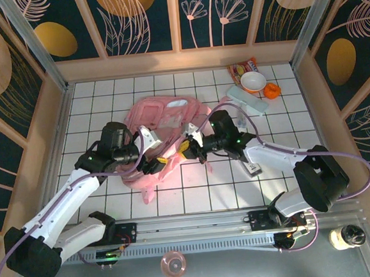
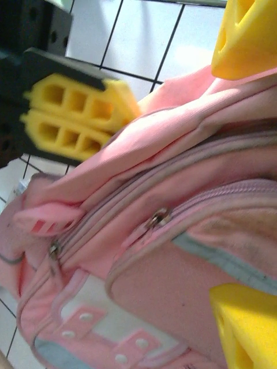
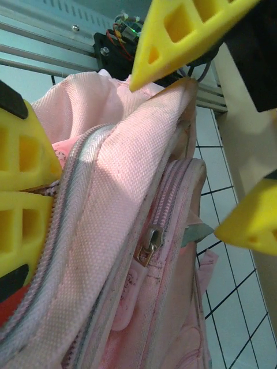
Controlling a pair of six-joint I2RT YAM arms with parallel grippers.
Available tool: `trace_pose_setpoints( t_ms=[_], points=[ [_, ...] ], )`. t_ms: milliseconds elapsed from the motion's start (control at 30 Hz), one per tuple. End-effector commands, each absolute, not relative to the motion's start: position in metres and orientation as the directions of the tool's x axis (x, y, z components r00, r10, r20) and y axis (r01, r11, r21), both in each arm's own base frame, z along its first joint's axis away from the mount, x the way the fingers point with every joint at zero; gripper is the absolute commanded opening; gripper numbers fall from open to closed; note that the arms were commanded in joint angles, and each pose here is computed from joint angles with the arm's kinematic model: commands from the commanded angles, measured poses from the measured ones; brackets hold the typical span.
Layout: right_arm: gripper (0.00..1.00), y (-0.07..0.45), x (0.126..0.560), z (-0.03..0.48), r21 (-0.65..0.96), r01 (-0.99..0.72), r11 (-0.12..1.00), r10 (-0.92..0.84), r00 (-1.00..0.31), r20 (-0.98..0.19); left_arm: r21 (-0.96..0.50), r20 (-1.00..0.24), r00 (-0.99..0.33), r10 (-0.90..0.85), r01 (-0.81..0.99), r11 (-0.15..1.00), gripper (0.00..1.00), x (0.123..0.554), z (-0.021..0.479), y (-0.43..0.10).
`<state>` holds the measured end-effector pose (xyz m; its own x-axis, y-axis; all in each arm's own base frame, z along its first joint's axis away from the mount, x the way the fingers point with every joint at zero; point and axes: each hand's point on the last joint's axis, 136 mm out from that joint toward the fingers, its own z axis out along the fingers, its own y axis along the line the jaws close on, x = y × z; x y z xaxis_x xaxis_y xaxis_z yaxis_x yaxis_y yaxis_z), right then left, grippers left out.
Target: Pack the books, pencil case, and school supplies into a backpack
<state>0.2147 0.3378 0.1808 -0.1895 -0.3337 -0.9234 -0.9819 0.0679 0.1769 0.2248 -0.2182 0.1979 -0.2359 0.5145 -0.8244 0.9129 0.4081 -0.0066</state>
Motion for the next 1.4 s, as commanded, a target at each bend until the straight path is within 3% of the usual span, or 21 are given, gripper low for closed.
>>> trace_pose_setpoints(
  t_ms=[0,33,67,133,200,267,367,533,633,800,1200,1367],
  points=[
    [0.0,0.339,0.219,0.239,0.114,-0.993,0.01,-0.205,-0.113,-0.972,0.024,-0.838,-0.176,0.517,0.934,0.357,0.9,0.214,0.199,-0.218],
    [0.0,0.338,0.22,0.24,0.115,-0.993,0.011,-0.205,-0.115,-0.972,0.042,-0.827,-0.188,0.531,0.92,0.39,0.88,0.219,0.193,-0.213],
    [0.0,0.337,0.219,0.241,0.112,-0.994,0.01,-0.206,-0.111,-0.972,0.069,-0.807,-0.206,0.553,0.898,0.435,0.77,0.226,0.185,-0.206],
    [0.0,0.333,0.219,0.241,0.109,-0.994,0.012,-0.211,-0.109,-0.971,0.119,-0.77,-0.243,0.59,0.854,0.507,0.46,0.238,0.174,-0.192],
    [0.02,0.327,0.221,0.235,0.118,-0.992,0.035,-0.232,-0.122,-0.965,0.125,-0.777,-0.265,0.57,0.824,0.553,0.24,0.247,0.18,-0.189],
    [0.21,0.321,0.225,0.227,0.128,-0.988,0.085,-0.275,-0.147,-0.95,0.082,-0.823,-0.257,0.507,0.828,0.554,0.02,0.249,0.199,-0.2],
    [0.41,0.307,0.229,0.223,0.15,-0.967,0.207,-0.328,-0.213,-0.92,-0.034,-0.884,-0.262,0.387,0.862,0.506,0.0,0.245,0.223,-0.222],
    [0.48,0.299,0.204,0.232,0.156,-0.938,0.309,-0.361,-0.268,-0.893,-0.115,-0.887,-0.298,0.354,0.883,0.456,0.0,0.244,0.227,-0.236],
    [0.48,0.312,0.189,0.228,0.263,-0.917,0.301,-0.354,-0.364,-0.862,-0.128,-0.885,-0.306,0.35,0.884,0.45,0.0,0.245,0.228,-0.238],
    [0.49,0.327,0.208,0.209,0.351,-0.84,0.415,-0.337,-0.5,-0.798,-0.179,-0.882,-0.347,0.318,0.872,0.456,0.0,0.25,0.236,-0.243],
    [0.53,0.337,0.242,0.206,0.121,-0.812,0.571,-0.366,-0.383,-0.848,-0.254,-0.873,-0.397,0.283,0.866,0.431,0.0,0.249,0.24,-0.251],
    [0.46,0.333,0.246,0.208,0.107,-0.799,0.592,-0.359,-0.381,-0.852,-0.254,-0.871,-0.396,0.291,0.87,0.422,0.0,0.246,0.238,-0.251]
  ],
)
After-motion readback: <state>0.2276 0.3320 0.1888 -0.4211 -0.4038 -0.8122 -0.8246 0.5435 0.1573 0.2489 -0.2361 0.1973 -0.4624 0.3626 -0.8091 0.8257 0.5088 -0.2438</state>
